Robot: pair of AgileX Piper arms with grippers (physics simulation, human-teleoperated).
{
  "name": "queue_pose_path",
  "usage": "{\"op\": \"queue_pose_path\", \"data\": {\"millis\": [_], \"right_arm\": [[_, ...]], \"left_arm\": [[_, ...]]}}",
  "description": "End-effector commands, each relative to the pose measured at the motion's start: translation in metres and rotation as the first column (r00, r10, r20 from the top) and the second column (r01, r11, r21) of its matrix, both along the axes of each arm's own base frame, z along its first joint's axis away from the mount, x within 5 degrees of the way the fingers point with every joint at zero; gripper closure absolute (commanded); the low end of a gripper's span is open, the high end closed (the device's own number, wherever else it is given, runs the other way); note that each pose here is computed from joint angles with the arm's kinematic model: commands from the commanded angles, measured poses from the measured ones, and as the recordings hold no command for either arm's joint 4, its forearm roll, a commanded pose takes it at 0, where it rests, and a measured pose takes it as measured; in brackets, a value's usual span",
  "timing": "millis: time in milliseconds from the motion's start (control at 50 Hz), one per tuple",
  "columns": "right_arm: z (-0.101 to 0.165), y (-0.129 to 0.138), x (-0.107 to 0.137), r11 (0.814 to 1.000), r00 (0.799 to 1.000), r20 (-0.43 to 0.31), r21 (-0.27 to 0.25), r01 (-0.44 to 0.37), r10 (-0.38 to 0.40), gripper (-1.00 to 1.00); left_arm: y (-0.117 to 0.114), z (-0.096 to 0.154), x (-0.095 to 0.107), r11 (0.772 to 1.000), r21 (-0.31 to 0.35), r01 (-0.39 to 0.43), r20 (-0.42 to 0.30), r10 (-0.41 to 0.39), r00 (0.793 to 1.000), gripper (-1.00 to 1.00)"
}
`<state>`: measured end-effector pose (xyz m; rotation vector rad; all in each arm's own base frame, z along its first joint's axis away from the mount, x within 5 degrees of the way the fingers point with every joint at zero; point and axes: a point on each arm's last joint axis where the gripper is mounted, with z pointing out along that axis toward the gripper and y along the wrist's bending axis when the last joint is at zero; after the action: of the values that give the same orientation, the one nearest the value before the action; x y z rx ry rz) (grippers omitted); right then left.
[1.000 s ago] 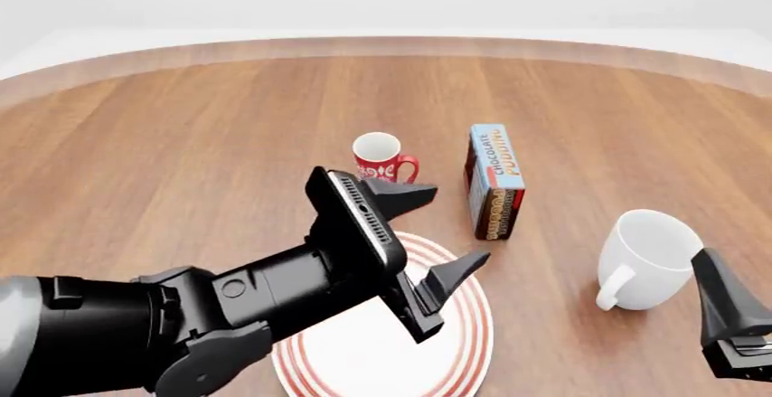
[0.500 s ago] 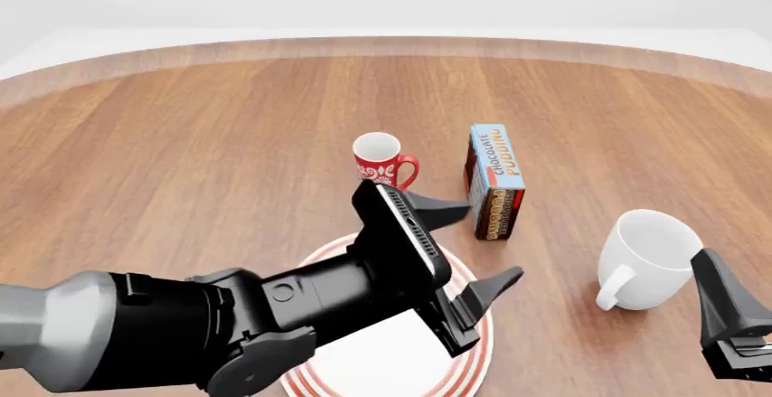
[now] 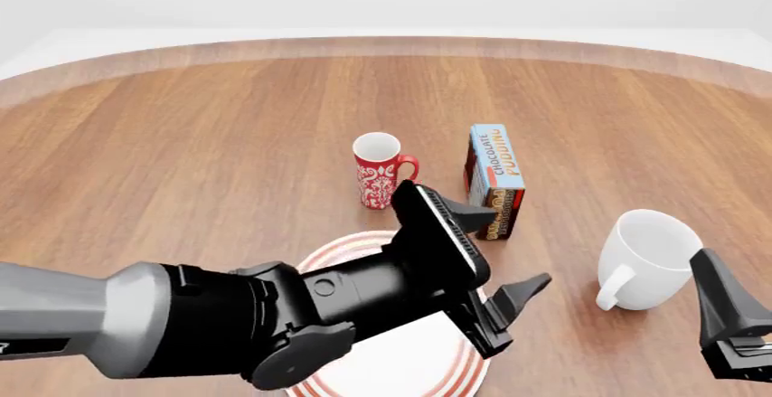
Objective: Pick up the white mug and put it on the plate, and put the chocolate pudding to the right of the plate.
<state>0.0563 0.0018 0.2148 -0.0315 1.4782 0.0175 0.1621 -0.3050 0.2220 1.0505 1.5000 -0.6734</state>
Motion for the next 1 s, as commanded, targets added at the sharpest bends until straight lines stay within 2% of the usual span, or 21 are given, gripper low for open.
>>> {"op": "queue_pose_path", "data": {"millis": [20,480,1000], "right_arm": [[0.0,0.0,0.0,1.0,1.0,0.001,0.0,-0.001,0.001,-1.0],[0.001,0.0,0.0,1.0,1.0,0.004,0.0,-0.003,0.003,-1.0],[0.0,0.0,0.0,1.0,1.0,0.004,-0.001,-0.004,0.004,-1.0]], "left_arm": [[-0.013,-0.004,0.002,1.0,0.012,0.012,-0.01,-0.012,1.0,-1.0],[-0.034,-0.013,0.002,0.999,0.036,0.037,-0.032,-0.036,0.999,-1.0],[-0.05,-0.01,0.005,0.998,0.038,0.045,-0.04,-0.043,0.998,-1.0]]}}
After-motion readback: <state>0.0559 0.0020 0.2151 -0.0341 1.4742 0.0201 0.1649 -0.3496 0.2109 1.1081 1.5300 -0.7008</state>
